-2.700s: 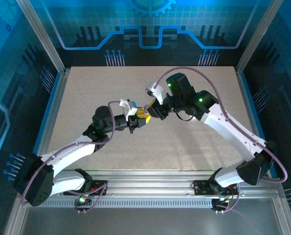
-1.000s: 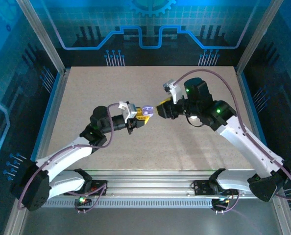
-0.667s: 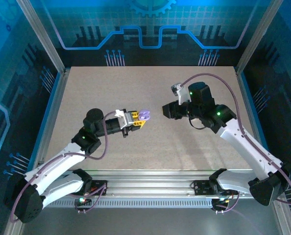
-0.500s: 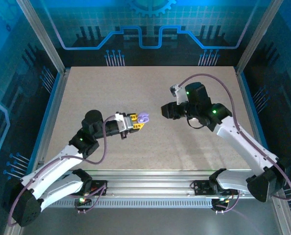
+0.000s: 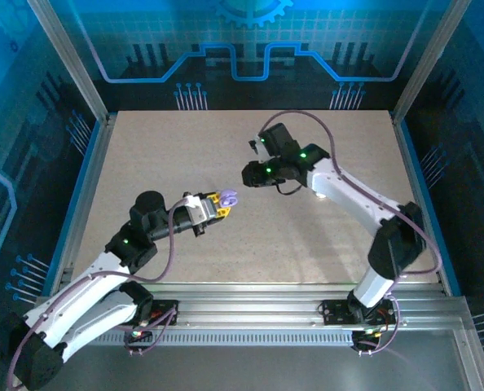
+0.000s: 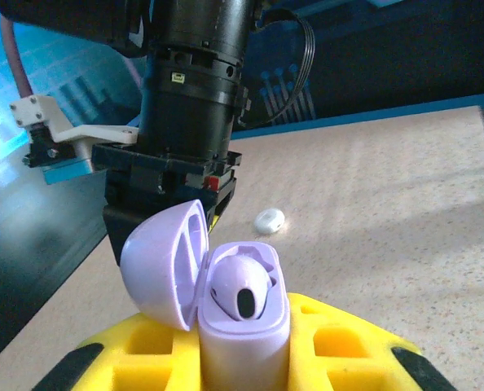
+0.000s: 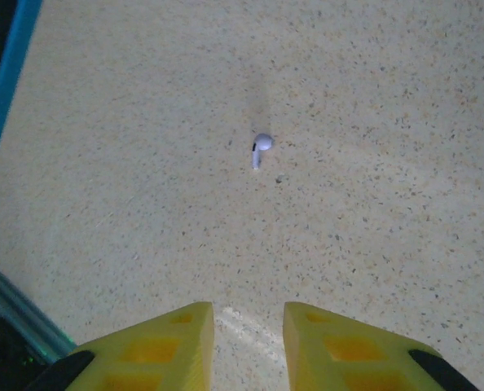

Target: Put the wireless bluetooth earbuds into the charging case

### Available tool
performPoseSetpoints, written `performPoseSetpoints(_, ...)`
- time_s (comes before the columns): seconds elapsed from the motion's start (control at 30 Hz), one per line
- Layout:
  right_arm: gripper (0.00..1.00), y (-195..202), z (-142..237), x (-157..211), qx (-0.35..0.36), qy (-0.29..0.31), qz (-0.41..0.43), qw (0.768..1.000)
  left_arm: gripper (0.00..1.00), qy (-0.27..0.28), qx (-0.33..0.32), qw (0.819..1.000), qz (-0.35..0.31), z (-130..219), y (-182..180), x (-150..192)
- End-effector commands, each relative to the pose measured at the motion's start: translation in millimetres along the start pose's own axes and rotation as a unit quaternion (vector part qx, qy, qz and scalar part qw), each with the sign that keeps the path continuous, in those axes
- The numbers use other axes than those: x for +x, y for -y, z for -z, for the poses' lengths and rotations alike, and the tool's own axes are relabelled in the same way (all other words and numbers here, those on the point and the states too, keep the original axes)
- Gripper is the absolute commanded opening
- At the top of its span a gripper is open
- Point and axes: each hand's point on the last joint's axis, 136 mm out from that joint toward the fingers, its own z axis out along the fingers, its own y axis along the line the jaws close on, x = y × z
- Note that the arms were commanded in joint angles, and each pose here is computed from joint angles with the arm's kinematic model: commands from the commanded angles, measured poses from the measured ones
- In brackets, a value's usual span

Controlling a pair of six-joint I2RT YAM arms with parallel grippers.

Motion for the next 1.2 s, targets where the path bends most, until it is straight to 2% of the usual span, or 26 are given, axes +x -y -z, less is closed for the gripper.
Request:
performPoseSetpoints(0.0,0.29,11,-23,3,0.042,-0.034,-0.047,0.997,0.18,-0.048,-0.063,0.996,0.039,11,-17,19)
performPoseSetpoints(0.17,0.3,6,-66,-11,0.044,-0.052,-0.079,0.995,0.18,-0.11,-0.145,0.98,0.084,36,-41,44)
performPoseSetpoints(0.3,0.3,5,-101,-9,0.066,-0.082,-0.089,0.991,0.18,-0.142,-0.219,0.957,0.126,63,-64,61)
performPoseSetpoints(0.43,0.31,0,-135,-1,0.072,-0.103,-0.102,0.987,0.18,-0.169,-0.268,0.935,0.162,84,-78,77)
performPoseSetpoints(0.53,0.31,-5,-159,3,0.08,-0.116,-0.094,0.986,0.18,-0.177,-0.288,0.925,0.177,94,-83,83)
performPoseSetpoints(0.77,0.32,-2,-191,7,0.106,-0.123,-0.072,0.984,0.19,-0.166,-0.296,0.921,0.19,98,-87,83)
performPoseSetpoints(1.17,0.31,5,-211,11,0.118,-0.122,-0.049,0.984,0.2,-0.152,-0.291,0.923,0.199,96,-86,80)
